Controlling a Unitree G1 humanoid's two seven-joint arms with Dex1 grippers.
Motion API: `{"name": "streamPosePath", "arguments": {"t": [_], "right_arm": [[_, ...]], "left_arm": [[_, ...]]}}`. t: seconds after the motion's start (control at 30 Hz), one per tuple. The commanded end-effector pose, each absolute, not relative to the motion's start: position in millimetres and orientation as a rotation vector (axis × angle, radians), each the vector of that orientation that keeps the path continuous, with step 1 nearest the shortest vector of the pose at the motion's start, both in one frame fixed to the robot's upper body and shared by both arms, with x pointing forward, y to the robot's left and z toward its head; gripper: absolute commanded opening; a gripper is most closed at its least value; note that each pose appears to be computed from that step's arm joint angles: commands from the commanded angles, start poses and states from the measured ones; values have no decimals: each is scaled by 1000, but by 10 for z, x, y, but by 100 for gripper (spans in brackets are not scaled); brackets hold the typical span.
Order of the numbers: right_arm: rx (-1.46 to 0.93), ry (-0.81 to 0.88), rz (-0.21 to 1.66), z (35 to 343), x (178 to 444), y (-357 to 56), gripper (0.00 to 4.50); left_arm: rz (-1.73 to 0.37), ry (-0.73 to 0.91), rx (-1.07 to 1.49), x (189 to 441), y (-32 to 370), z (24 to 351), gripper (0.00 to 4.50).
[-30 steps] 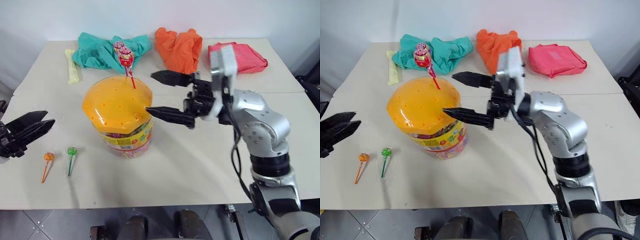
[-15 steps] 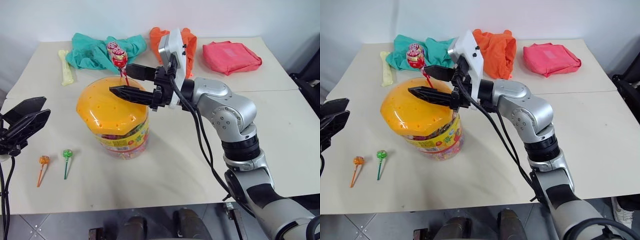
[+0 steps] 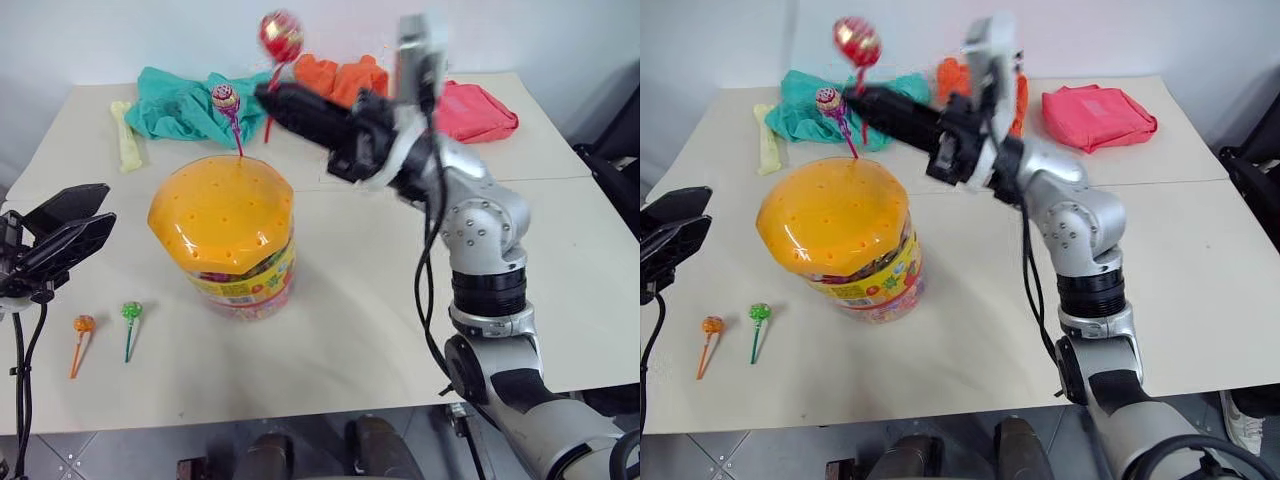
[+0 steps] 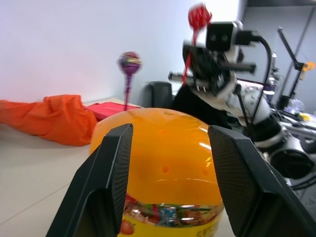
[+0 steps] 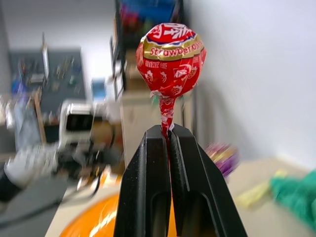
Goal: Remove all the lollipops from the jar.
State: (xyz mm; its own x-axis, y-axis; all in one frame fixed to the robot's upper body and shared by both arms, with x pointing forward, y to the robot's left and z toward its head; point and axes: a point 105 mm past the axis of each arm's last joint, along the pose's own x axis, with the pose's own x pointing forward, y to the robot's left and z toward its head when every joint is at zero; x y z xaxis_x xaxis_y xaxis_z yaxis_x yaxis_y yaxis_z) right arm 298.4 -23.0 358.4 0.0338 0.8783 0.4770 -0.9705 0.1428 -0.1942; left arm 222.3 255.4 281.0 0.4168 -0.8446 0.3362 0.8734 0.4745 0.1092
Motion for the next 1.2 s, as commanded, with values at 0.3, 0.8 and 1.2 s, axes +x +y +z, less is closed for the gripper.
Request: {"name": "streamPosePath", "arguments": {"t": [0.3, 0.8, 1.2], "right_arm": [[-603, 138, 775, 2247, 3492, -2304, 5], [-563, 350, 837, 1523, 3169, -2754, 136], [-133, -310, 1332, 2910, 3152, -1087, 224]], "left_arm": [[-1261, -353, 128, 2086, 2244, 2780, 256], [-1256, -298, 208, 2034, 2340, 2714, 256], [-910, -375, 78, 2127, 2874, 2672, 256]]}}
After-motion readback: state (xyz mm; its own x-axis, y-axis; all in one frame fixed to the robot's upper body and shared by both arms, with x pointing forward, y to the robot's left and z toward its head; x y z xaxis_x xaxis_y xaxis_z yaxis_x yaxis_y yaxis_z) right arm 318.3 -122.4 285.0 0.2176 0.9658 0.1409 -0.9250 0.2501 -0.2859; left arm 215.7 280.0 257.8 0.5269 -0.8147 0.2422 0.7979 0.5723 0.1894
